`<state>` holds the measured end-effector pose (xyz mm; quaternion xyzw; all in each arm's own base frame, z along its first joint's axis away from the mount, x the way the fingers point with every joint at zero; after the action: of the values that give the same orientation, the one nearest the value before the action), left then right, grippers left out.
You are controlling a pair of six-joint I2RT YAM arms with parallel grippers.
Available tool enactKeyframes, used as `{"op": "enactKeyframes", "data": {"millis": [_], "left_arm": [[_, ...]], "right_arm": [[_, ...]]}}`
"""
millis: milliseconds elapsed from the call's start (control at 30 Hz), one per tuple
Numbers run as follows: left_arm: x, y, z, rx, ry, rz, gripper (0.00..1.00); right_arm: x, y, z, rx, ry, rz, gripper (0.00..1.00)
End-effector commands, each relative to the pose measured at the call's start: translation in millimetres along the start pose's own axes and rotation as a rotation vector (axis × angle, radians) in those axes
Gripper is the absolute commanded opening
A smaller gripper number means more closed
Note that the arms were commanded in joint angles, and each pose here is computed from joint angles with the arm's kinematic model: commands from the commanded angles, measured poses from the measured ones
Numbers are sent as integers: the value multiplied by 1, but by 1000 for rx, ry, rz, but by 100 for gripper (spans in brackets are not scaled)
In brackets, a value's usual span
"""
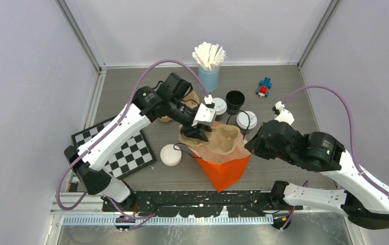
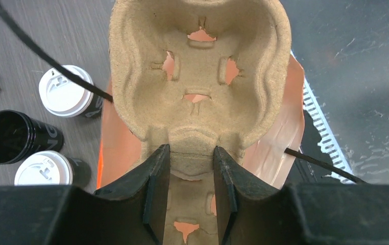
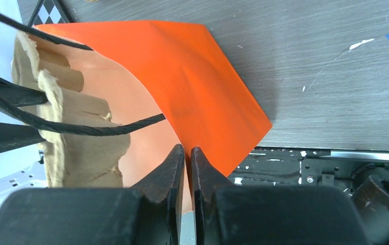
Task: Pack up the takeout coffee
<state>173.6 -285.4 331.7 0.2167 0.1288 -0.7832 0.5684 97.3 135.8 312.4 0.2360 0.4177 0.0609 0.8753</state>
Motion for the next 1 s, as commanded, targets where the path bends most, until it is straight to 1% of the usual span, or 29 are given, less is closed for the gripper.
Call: {"op": "enactKeyframes", "data": {"millis": [0, 100, 233, 367, 500, 600, 800, 967], "left_arm": [[0, -15, -10, 53, 88, -21, 29], [8, -19, -13, 132, 105, -67, 29], [16, -14, -11, 184, 98, -68, 29], [27, -10, -5, 285, 78, -80, 31], [41, -8, -2, 354, 79, -122, 33], [50, -5, -3, 384, 92, -154, 34], [61, 5, 2, 411, 86, -164, 35], [62, 8, 9, 428, 95, -152, 34]], "right_arm": [[-12, -4, 16, -58, -85, 19, 14], [-13, -2, 15, -95, -78, 36, 15], [-12, 1, 12, -153, -52, 62, 16], [-13, 3, 10, -168, -46, 99, 17], [-14, 3, 8, -163, -39, 125, 17], [-15, 1, 6, -162, -31, 135, 17], [-16, -3, 3, -180, -28, 144, 17], [-18, -8, 6, -124, -56, 137, 19]]}}
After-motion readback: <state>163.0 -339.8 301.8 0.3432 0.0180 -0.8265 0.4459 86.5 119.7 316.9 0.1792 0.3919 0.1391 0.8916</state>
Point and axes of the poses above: each gripper's point midway between its finger pads, its own x axis out along the fingers, its own y axis along the line the jaws close on, z = x × y, the point moved 5 cm from there along -x, back along the fingers, and after that the axes turned 3 degrees about -x, right-handed, at the moved point
